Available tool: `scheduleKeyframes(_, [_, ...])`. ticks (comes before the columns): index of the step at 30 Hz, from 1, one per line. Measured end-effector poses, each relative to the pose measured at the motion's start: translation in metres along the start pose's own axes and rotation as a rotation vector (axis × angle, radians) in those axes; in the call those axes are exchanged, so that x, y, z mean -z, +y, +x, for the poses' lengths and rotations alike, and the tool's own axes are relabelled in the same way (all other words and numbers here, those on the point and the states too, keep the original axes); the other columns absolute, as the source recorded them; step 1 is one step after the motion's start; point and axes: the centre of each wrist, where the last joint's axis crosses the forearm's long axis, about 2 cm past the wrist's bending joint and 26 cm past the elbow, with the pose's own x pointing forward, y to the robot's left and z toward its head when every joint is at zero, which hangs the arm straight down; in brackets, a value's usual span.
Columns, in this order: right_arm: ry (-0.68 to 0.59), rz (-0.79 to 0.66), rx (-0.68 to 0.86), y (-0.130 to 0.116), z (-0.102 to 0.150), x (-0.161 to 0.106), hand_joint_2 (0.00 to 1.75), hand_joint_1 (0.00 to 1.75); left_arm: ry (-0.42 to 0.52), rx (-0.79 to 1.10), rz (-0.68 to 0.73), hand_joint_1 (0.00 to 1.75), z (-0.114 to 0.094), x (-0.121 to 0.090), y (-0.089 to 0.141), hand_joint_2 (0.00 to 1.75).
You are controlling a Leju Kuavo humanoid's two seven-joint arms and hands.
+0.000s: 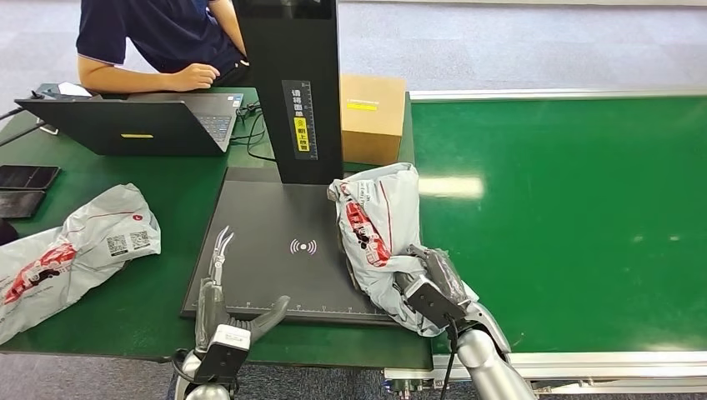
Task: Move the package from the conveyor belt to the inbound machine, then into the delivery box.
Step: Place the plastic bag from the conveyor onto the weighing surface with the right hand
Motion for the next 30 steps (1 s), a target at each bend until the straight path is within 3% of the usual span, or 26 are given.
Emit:
scheduleKeyframes(10, [-0.017, 0.015, -0.007, 0.005, -0.001, -0.008, 1.75, 1.31, -0.017, -0.032, -0.025, 0.0, -0.006, 0.008, -0.005, 1.75])
scheduleKeyframes(17, [-0.147, 0.116, 0.08, 0.014, 0.0, -0.029, 1.75, 1.28, -0.046, -0.061, -0.057, 0.0, -0.01, 0.015, -0.013, 1.75])
scheduleKeyframes(22, [-0.19, 0.122, 0.022, 0.022, 0.01, -0.039, 1.75, 1.38, -0.05, -0.074, -0.079, 0.0, -0.01, 0.017, -0.016, 1.75])
scheduleKeyframes(30, [-0.28, 0.033, -0.029, 0.024, 0.026, -0.024, 1.75, 1.49, -0.059, -0.083, -0.097, 0.0, -0.009, 0.019, -0.021, 1.75])
